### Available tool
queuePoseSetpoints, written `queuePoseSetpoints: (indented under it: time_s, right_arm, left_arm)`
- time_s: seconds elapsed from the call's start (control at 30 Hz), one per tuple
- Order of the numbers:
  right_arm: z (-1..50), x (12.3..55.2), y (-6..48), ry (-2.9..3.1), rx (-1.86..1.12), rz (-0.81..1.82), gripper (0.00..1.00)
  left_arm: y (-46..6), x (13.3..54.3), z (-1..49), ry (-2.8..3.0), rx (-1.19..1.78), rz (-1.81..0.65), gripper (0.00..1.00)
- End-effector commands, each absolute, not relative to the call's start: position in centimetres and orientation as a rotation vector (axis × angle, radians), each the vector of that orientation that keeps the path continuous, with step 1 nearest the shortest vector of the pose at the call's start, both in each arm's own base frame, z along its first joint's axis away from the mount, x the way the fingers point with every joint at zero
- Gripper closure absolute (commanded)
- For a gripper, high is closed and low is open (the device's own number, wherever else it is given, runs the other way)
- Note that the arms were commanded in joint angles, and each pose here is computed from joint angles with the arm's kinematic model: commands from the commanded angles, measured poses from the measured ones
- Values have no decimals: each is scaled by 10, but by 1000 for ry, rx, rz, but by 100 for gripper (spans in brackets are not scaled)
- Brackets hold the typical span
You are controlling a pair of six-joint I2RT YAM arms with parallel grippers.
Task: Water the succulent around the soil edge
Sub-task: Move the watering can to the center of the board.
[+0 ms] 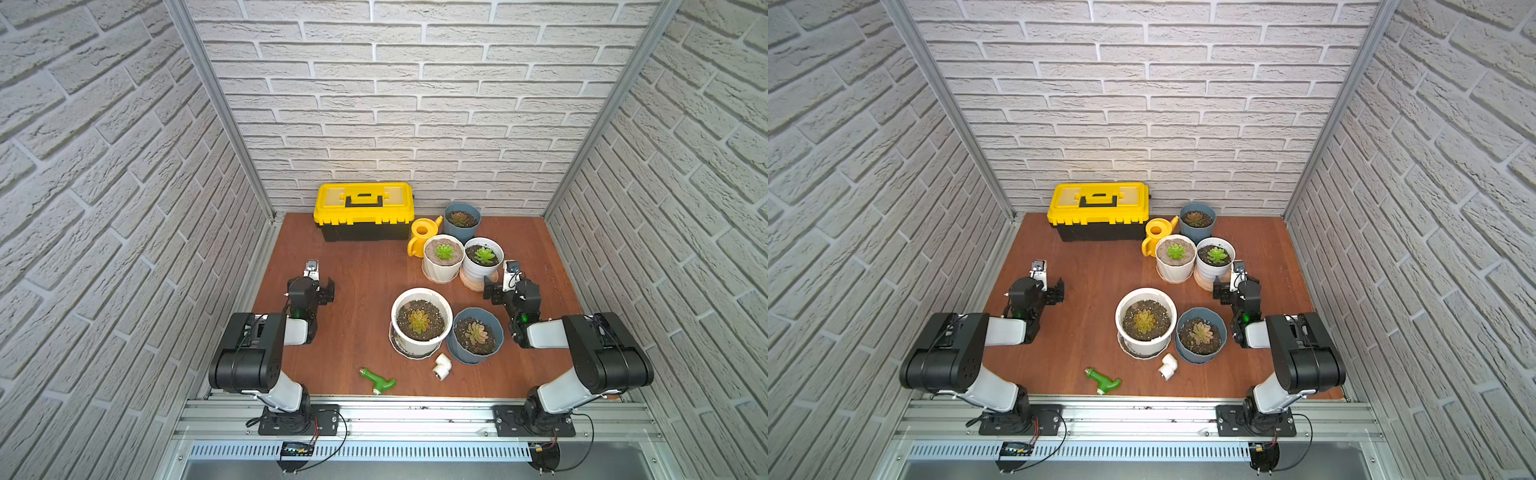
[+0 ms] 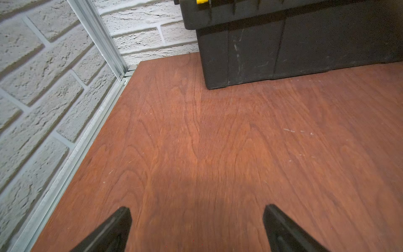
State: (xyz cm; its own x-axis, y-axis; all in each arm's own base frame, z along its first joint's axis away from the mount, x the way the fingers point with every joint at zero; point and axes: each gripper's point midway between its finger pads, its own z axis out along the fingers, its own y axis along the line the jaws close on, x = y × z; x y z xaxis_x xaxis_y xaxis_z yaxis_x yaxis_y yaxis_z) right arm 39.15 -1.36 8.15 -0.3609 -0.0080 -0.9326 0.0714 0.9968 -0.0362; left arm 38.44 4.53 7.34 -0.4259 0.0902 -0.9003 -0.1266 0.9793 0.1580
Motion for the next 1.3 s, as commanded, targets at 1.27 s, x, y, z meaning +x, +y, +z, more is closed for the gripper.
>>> queuePoseSetpoints:
  time_s: [1.27]
  right_arm:
    - [171, 347, -58, 1723, 367, -221, 1]
  left_arm:
    - [36, 357, 190, 1729, -283, 187, 2]
